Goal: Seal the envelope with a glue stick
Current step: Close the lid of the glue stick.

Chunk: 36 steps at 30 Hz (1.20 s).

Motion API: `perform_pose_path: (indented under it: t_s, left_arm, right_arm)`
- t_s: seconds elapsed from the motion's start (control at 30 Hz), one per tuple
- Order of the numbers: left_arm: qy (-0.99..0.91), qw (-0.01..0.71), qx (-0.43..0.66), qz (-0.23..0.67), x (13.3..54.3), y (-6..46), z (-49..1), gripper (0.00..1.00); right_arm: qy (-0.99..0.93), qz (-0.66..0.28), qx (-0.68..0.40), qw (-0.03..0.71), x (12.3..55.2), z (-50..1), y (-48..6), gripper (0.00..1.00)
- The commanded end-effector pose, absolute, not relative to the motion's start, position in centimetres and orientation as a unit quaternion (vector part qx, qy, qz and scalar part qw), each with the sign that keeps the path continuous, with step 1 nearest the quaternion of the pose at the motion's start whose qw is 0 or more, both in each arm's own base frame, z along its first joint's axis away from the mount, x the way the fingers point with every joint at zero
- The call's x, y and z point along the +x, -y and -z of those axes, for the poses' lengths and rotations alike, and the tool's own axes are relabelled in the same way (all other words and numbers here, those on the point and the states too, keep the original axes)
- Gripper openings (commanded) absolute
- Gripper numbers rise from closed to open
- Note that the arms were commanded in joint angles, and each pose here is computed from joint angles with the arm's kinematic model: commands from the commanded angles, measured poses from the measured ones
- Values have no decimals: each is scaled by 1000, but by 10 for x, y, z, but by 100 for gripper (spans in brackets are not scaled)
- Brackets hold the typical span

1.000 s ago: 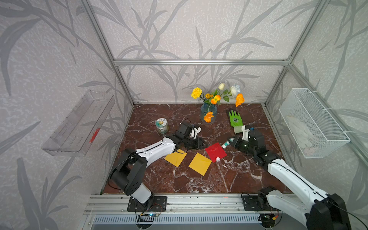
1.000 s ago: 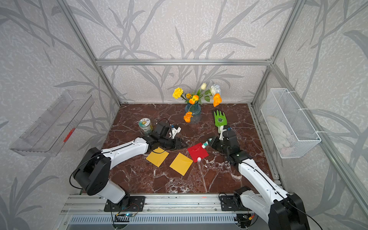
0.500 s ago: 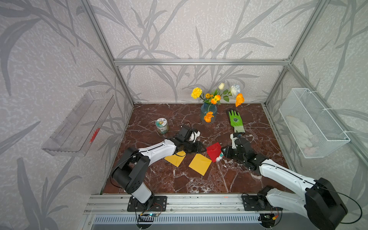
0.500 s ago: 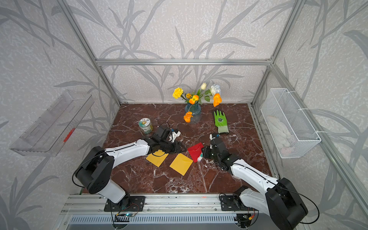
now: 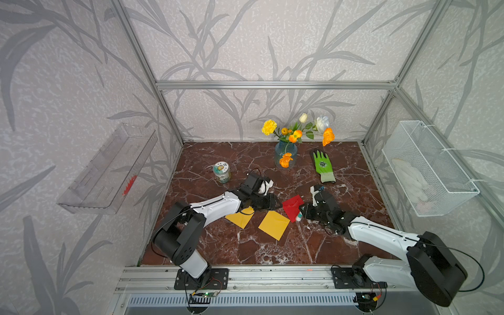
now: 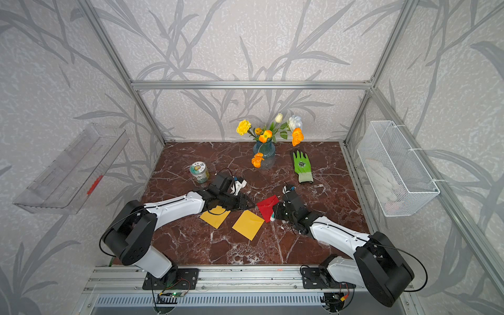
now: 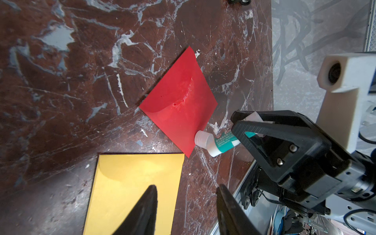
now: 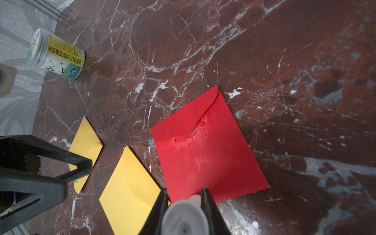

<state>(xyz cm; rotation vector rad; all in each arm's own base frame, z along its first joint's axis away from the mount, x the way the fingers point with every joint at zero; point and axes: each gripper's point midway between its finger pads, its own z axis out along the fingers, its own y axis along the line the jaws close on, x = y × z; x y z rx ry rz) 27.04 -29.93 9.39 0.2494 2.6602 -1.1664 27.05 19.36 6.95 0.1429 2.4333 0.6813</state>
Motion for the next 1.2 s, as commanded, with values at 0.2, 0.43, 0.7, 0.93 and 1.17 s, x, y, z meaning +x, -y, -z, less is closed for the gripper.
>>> perform_pose_path:
  t_s: [0.2,0.43,0.7,0.93,1.17]
  left_arm:
    - [-905,111,86,402,269,301,-92,48]
    - [-904,112,86,404,270,302,-94,48]
    - [-904,111,86,404,270,302,-93,48]
    - [-903,110,86,405,271,302,-92,48]
    - [-902,111,86,407,271,302,-95,48]
  right_arm:
    - [-924,-211,62,313,273,-59,-178,0]
    - [-930,-152,27,335,264,-61,-171,0]
    - [-944,-103,22,314,251,-53,-162,0]
    - [-950,-65,42,304,241,-52,-142,0]
    - [-933,-52,31,354,238,-49,-138,0]
